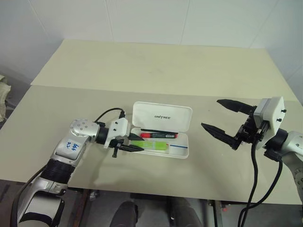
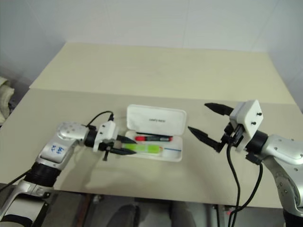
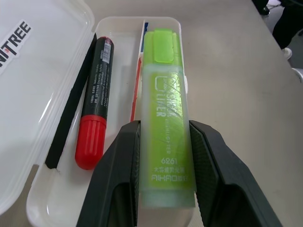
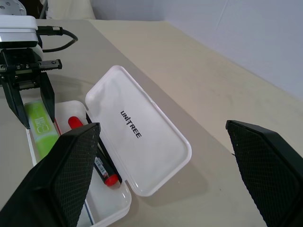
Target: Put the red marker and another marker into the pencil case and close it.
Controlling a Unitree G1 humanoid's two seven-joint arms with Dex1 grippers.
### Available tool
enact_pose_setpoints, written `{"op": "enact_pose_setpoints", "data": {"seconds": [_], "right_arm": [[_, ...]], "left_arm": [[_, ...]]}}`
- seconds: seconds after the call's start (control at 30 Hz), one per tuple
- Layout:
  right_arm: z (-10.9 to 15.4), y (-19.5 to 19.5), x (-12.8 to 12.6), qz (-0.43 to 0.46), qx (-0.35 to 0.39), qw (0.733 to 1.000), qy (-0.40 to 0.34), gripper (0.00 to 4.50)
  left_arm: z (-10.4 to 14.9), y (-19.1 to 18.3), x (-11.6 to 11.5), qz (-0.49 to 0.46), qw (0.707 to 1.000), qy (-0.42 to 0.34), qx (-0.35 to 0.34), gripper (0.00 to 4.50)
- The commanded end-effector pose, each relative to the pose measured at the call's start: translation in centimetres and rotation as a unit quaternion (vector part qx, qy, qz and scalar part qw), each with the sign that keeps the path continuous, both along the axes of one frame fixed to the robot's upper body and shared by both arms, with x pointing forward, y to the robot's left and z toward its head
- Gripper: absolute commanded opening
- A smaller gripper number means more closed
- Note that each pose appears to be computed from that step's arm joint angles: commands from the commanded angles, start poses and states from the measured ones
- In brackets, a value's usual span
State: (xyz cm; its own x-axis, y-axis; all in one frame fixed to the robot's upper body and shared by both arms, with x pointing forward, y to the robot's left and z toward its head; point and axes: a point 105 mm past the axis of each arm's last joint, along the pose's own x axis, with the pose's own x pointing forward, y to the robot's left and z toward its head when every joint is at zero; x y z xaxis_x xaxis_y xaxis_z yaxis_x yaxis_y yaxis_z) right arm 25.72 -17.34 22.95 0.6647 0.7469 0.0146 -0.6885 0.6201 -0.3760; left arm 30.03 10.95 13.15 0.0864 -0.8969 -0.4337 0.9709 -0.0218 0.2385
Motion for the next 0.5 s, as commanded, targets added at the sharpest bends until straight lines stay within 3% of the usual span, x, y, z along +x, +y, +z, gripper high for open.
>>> {"op": "enact_pose_setpoints", "data": {"seconds": [0.03, 0.5], "right_arm": [[1.10, 0.19, -0.58, 0.001, 0.005, 1.000, -0.026, 4.50], [1.11, 0.17, -0.59, -0.007, 0.009, 1.000, -0.029, 4.50]], "left_arm": [[1.15, -0.85, -0.05, -0.010, 1.000, -0.022, 0.001, 1.03], [1.02, -0.89, -0.36, -0.018, 1.000, 0.000, 0.009, 1.03]]}}
